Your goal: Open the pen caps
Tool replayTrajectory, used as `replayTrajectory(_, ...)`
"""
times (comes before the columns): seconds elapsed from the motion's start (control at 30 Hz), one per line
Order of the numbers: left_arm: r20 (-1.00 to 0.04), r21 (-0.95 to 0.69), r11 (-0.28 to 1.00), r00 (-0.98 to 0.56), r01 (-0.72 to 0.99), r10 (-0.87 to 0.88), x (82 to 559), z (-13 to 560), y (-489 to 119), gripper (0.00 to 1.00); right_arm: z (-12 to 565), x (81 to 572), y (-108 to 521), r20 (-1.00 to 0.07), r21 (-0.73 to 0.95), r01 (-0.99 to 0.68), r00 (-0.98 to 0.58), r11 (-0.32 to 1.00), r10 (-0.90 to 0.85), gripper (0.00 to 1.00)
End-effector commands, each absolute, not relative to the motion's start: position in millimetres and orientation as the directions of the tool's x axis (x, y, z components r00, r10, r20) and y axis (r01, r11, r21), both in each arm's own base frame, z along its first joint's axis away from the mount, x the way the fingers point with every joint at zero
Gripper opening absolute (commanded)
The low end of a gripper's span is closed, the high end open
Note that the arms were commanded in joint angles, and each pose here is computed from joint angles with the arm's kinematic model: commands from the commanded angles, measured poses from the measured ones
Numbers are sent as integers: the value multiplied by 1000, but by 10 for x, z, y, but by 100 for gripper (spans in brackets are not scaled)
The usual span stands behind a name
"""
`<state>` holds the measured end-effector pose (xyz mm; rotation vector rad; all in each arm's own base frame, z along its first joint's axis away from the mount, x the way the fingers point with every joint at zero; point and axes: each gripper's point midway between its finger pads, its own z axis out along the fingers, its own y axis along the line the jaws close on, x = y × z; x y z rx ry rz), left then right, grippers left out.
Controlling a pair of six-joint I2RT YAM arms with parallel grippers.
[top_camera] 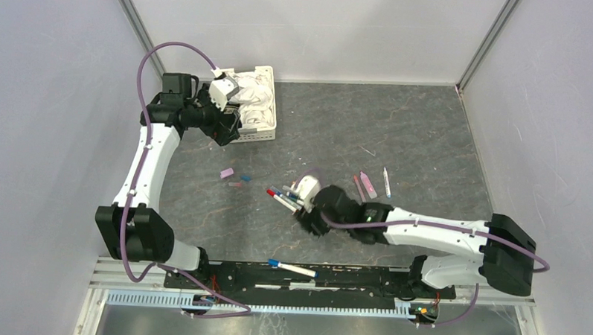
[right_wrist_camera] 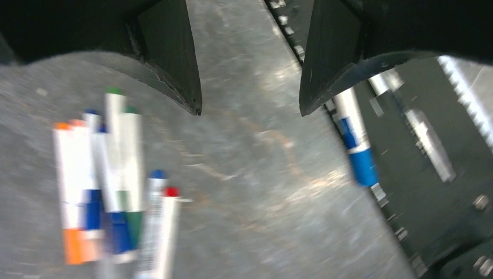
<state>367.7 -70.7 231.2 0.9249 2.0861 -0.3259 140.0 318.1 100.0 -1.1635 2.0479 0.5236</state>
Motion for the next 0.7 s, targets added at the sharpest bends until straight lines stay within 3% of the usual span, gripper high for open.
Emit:
replayTrajectory(0.0, -753, -6, 700, -464, 714, 466, 3598, 2168, -771, 100, 861, 954, 3405, -697, 22, -933, -272, 359, -663, 66)
replayTrajectory(0.2, -739, -30, 690, -481, 723, 471, 3566, 2091, -783, 100, 561, 571, 3539, -620, 36, -972, -204, 232, -758, 60)
replayTrajectory(0.53, -747, -28, 676, -464, 736, 475, 3542, 2167, -808, 100, 235, 501, 3507, -562, 42, -976, -200, 214, -803, 57)
replayTrajectory(0.67, -746, -26, 674, -464, 738, 479, 3529, 2172, -805, 100, 93, 519, 3430, -540, 30, -974, -205, 224, -816, 44)
